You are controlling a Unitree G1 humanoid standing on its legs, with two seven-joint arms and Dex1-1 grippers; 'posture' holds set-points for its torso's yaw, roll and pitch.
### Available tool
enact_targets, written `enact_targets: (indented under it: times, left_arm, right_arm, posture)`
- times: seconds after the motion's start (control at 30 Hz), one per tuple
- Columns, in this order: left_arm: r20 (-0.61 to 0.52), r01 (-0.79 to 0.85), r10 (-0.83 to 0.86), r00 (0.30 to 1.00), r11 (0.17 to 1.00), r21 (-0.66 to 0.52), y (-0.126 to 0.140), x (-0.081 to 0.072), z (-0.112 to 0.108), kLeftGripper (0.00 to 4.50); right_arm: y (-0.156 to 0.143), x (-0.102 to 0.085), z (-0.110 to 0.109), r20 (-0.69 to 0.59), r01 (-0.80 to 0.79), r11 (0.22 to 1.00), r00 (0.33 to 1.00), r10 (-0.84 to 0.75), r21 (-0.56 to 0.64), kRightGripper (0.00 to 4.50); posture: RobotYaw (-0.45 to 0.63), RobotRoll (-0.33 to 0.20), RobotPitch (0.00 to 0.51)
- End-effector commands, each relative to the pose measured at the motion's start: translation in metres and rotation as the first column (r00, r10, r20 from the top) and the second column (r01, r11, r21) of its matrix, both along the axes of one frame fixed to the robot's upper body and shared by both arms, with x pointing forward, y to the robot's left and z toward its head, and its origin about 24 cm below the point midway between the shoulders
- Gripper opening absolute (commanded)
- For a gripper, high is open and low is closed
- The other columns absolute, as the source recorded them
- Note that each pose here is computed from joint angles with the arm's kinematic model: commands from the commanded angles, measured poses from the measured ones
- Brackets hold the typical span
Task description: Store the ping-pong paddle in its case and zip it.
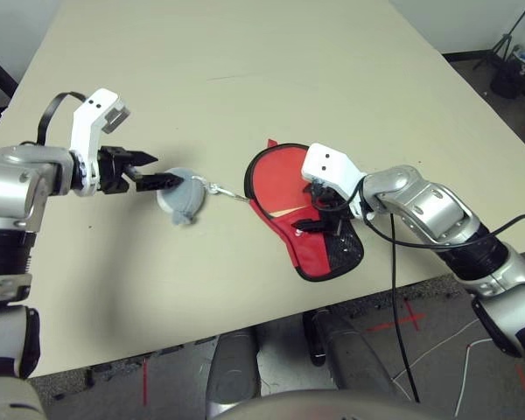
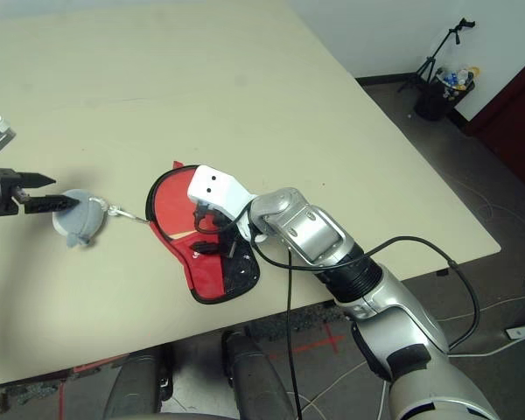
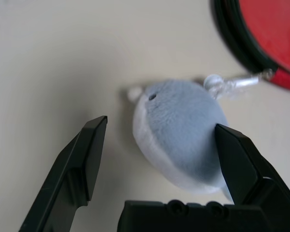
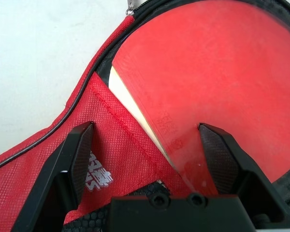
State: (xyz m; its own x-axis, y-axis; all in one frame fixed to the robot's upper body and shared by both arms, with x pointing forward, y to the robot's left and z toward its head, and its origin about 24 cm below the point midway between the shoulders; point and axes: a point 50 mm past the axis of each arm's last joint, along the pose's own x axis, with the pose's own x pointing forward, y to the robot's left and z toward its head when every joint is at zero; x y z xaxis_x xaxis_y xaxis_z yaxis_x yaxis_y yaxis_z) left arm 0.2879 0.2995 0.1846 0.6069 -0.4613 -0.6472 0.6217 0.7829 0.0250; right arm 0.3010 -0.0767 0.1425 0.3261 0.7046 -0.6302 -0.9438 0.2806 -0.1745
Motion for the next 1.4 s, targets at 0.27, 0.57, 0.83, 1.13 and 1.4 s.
enact_targets:
  times: [0.27, 0.57, 0.83, 1.13, 1.4]
  left_arm:
    - [-0.127, 0.038, -0.061, 0.99, 0.984, -0.175, -0.046, 0.005, -0.042, 4.5]
    - [-0.094, 0.043, -0.061, 0.994, 0.982, -0.182, -0.054, 0.012, -0.052, 4.5]
    - [-0.079, 0.063, -0.075, 0.994, 0.988, -0.14, -0.052, 0.01, -0.056, 4.32]
    - [-0.011, 0.002, -0.003, 1.0, 0.993, -0.116, -0.044, 0.021, -0.051, 1.79]
    - [0.118, -0.069, 0.072, 0.99, 0.997, -0.035, -0.033, 0.048, -0.037, 0.41]
  right_arm:
    - [0.001, 0.005, -0.016, -0.052, 0.023, 0.999, 0.998, -0.025, -0.033, 4.46]
    - [0.003, 0.008, -0.016, -0.043, 0.014, 0.999, 0.999, -0.016, -0.035, 4.46]
    - [0.003, 0.007, -0.017, -0.046, 0.01, 0.999, 0.999, -0.012, -0.038, 4.49]
    - [0.003, 0.008, -0.018, -0.05, 0.007, 0.999, 0.999, -0.009, -0.043, 4.5]
    - [0.002, 0.006, -0.02, -0.061, -0.009, 0.998, 0.998, 0.006, -0.057, 4.5]
  posture:
    - [0.0, 0.0, 0.183]
    - [0.0, 0.0, 0.189]
    - [0.01, 0.0, 0.192]
    - [0.01, 0.0, 0.193]
    - [0.01, 0.0, 0.201]
